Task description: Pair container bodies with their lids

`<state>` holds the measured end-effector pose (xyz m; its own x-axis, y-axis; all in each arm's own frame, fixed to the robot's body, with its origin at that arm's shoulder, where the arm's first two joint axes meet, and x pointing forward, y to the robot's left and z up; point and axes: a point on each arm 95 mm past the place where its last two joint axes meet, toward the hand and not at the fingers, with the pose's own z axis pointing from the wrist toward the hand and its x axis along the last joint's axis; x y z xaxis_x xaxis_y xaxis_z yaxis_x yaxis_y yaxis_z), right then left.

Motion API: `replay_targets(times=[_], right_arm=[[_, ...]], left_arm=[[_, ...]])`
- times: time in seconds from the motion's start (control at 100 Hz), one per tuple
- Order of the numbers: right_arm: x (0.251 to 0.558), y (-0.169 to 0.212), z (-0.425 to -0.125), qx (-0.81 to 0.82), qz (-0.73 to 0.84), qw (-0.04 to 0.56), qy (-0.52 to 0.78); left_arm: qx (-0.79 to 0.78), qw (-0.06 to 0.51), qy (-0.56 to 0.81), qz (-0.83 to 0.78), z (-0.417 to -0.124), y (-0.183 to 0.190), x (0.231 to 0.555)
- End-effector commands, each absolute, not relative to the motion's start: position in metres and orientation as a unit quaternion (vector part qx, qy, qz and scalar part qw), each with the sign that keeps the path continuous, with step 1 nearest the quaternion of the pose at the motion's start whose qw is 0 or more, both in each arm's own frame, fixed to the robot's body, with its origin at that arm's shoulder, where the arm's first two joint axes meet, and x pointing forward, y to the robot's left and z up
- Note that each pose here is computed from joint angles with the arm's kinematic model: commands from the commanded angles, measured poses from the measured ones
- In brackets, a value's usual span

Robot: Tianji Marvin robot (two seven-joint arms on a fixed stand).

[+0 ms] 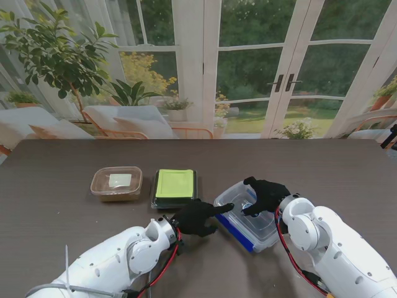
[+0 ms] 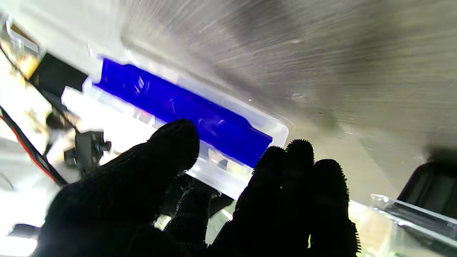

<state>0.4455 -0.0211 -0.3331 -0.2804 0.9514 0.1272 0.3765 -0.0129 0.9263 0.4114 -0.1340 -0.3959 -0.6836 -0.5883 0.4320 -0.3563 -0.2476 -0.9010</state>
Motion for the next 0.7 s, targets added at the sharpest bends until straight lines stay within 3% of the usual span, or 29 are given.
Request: replay_targets(times=[0.0,0.69], right_arm=[[0.43,-0.015,-0.361,0.535,0.459,0.267,0.657],[0.443,-0.017,-0.326,0.537,0.488,0.31,0.614]], left_arm=[[-0.371,0.079,0.642,-0.667,-0.406,-0.137,0.402],[-0.378,0.116,0.635,-0.664,-0.396,-0.122,0.4]])
